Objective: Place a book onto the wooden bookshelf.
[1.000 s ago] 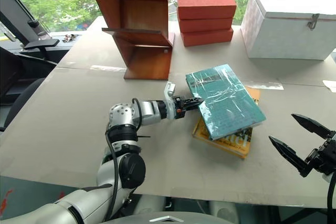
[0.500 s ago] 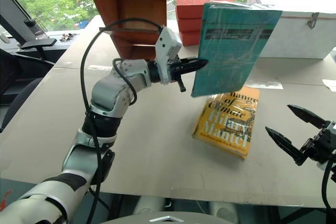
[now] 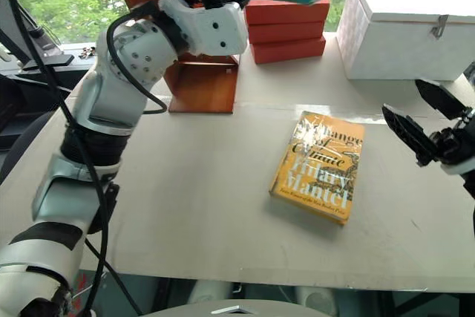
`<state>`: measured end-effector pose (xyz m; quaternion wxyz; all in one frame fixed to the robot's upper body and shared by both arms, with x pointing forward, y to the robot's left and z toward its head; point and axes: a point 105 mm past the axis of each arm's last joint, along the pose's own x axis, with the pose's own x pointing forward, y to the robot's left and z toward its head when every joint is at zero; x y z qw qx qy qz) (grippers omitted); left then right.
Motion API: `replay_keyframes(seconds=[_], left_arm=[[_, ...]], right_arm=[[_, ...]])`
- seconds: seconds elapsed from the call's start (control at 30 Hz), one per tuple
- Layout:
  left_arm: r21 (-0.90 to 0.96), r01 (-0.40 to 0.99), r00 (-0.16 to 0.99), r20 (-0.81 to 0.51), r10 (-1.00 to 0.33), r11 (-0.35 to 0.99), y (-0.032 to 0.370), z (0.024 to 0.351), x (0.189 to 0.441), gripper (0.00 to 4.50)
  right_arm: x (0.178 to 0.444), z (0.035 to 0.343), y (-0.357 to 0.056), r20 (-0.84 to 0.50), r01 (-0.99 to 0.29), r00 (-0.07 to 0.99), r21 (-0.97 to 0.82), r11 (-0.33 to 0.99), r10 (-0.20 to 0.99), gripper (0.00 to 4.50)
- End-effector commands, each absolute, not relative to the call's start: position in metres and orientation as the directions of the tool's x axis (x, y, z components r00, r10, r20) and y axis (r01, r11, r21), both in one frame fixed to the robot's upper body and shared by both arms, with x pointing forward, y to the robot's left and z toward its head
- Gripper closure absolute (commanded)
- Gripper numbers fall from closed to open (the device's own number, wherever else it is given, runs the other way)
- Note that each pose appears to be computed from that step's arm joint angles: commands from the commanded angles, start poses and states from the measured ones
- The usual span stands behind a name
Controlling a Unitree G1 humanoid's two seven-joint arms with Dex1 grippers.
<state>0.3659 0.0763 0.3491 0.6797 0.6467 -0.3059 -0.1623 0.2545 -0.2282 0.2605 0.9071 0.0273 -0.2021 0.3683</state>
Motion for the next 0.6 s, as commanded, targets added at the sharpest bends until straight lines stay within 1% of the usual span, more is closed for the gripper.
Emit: replay_keyframes(seconds=[0.03,0.17,0.23,0.3,0.4,0.47,0.53,0.6], left_arm=[[0.964,-0.254,0.817,0.260,-0.515,0.084,0.098,0.361,0.362,4.45],[0.975,-0.214,0.891,0.219,-0.398,0.056,0.121,0.350,0.369,4.45],[0.980,-0.195,0.911,0.200,-0.360,0.050,0.129,0.344,0.371,4.45],[0.981,-0.179,0.914,0.192,-0.357,0.070,0.127,0.340,0.370,4.45],[0.979,-0.163,0.893,0.199,-0.403,0.122,0.110,0.336,0.363,4.45],[0.979,-0.156,0.896,0.196,-0.399,0.130,0.107,0.334,0.360,4.45],[0.979,-0.169,0.915,0.199,-0.350,0.115,0.116,0.333,0.363,4.45],[0.972,-0.226,0.933,0.234,-0.272,0.061,0.129,0.336,0.367,4.45]], right_arm=[[0.262,0.273,-0.220,0.399,-0.700,0.622,-0.103,0.707,0.674,0.00],[0.270,0.279,-0.212,0.401,-0.723,0.596,-0.108,0.682,0.696,0.00],[0.273,0.279,-0.210,0.393,-0.732,0.588,-0.113,0.672,0.707,0.00],[0.275,0.280,-0.210,0.392,-0.734,0.586,-0.116,0.669,0.709,0.00],[0.278,0.280,-0.210,0.387,-0.734,0.584,-0.123,0.668,0.714,0.00],[0.278,0.280,-0.209,0.383,-0.735,0.583,-0.127,0.666,0.717,0.00],[0.277,0.279,-0.209,0.380,-0.736,0.582,-0.130,0.665,0.719,0.00],[0.277,0.279,-0.210,0.379,-0.734,0.583,-0.132,0.666,0.718,0.00]])
